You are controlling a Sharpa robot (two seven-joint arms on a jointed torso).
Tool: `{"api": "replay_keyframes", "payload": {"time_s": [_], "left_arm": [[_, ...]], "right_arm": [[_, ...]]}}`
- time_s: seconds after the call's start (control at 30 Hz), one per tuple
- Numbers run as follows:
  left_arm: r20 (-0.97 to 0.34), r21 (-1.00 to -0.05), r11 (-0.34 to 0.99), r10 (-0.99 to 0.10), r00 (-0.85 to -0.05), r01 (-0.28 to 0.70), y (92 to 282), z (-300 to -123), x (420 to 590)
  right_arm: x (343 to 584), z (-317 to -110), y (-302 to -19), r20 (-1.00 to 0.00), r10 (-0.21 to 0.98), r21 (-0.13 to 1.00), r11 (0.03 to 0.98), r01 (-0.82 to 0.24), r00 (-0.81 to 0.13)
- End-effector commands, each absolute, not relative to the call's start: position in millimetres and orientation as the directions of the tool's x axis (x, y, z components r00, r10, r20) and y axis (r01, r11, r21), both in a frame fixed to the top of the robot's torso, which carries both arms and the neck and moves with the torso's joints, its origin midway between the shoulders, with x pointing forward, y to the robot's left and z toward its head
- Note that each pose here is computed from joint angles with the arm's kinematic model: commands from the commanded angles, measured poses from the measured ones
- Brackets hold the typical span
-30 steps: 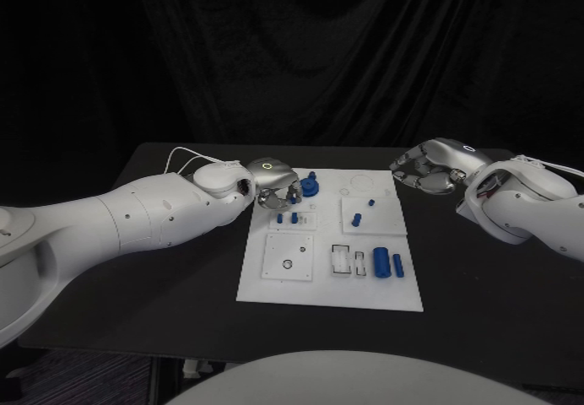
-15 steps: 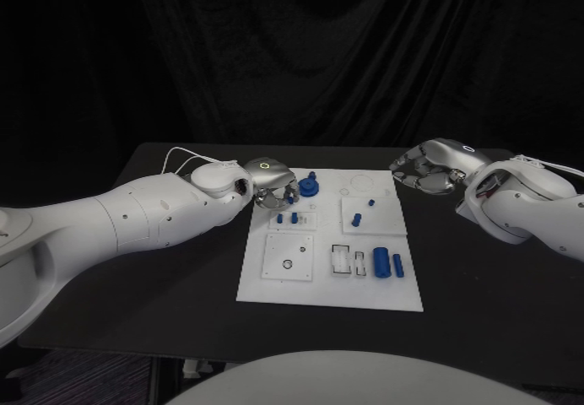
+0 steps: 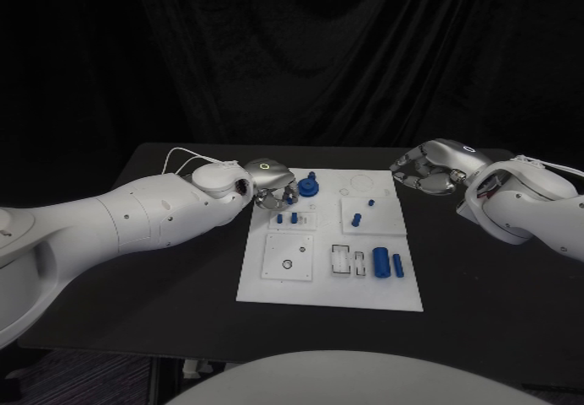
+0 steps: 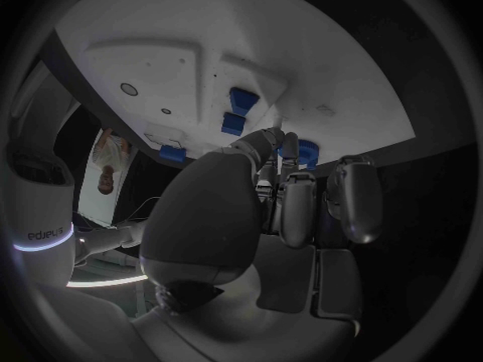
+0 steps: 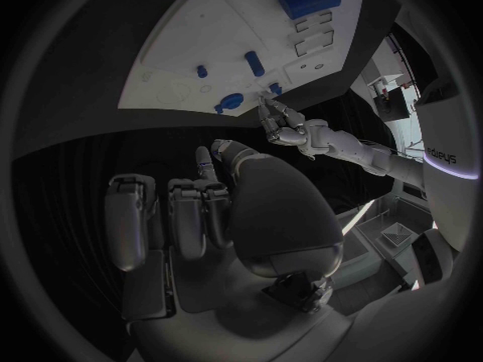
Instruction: Assemble the parts on the task board
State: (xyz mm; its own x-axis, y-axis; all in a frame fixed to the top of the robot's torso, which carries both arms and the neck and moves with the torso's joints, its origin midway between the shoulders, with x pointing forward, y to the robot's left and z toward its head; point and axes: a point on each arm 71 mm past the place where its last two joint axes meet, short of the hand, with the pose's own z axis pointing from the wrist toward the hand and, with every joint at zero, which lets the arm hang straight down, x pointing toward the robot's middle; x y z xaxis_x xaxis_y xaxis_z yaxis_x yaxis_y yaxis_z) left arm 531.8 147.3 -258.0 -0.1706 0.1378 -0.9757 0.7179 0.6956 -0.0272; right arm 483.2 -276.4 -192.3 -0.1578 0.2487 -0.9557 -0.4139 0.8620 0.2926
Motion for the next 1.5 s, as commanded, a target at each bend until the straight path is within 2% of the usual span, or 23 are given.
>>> {"api": "replay_keyframes", "payload": {"time_s": [0.03, 1.5], "left_arm": [[-0.972, -0.031, 0.695, 0.146, -0.184, 0.718, 145.5, -260.7, 531.2], [-0.962, -0.040, 0.709, 0.162, -0.218, 0.704, 145.3, -273.4, 529.9]], "right_arm": [[483.2, -194.0, -277.2, -0.955, 0.245, 0.292, 0.870, -0.397, -0.166], [483.6, -195.3, -276.6, -0.954, 0.239, 0.292, 0.873, -0.391, -0.179]]}}
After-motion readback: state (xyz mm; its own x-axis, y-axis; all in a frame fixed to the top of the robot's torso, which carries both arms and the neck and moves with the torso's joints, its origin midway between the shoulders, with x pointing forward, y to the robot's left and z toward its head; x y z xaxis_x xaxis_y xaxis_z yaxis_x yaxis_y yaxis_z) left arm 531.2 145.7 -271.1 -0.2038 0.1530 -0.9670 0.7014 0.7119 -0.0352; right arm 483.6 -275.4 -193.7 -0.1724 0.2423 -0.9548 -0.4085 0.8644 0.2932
